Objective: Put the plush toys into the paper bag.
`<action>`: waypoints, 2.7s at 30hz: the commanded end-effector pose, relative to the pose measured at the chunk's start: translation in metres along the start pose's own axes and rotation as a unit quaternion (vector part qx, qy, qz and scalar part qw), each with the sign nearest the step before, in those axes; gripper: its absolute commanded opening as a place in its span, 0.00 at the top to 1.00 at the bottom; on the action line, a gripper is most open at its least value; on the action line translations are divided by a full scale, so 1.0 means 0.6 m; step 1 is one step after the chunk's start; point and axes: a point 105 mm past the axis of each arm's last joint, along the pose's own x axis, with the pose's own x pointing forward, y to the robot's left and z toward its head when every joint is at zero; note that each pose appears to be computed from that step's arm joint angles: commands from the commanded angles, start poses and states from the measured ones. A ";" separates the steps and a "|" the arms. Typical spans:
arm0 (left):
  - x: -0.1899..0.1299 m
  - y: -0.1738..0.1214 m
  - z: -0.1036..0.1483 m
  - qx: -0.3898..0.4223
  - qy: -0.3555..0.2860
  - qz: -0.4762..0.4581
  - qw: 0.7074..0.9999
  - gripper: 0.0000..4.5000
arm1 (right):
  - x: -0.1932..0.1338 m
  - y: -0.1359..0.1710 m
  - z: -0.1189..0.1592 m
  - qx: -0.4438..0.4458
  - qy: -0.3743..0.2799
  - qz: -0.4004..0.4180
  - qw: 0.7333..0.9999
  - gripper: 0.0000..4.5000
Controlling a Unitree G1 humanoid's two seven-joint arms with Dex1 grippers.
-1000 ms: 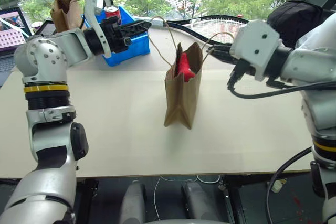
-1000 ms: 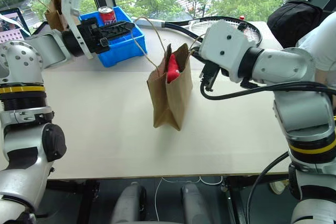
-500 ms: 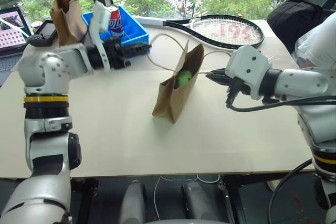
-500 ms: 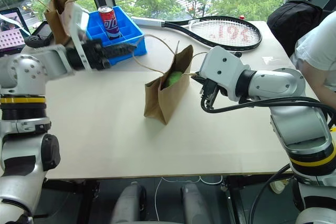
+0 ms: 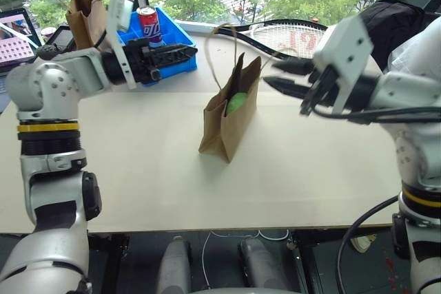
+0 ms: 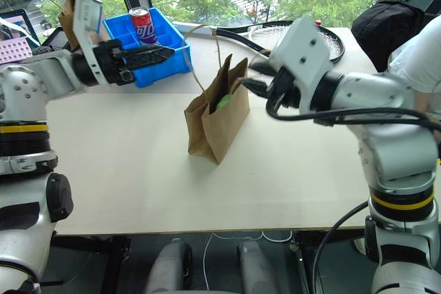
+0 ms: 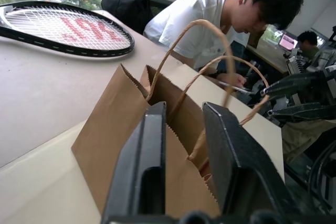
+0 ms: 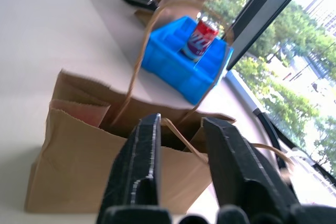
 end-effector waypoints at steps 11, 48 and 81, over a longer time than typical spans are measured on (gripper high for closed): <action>-0.071 -0.045 -0.096 0.091 0.086 -0.086 0.988 0.00 | -0.080 0.049 -0.025 0.197 0.034 0.082 0.976 0.17; 0.047 -0.020 -0.189 0.050 0.045 -0.001 0.998 0.38 | 0.118 0.140 -0.157 0.178 -0.006 0.023 0.984 1.00; -0.013 0.013 -0.154 0.163 0.183 -0.224 0.943 0.84 | -0.129 0.060 -0.229 0.148 0.199 -0.039 0.968 1.00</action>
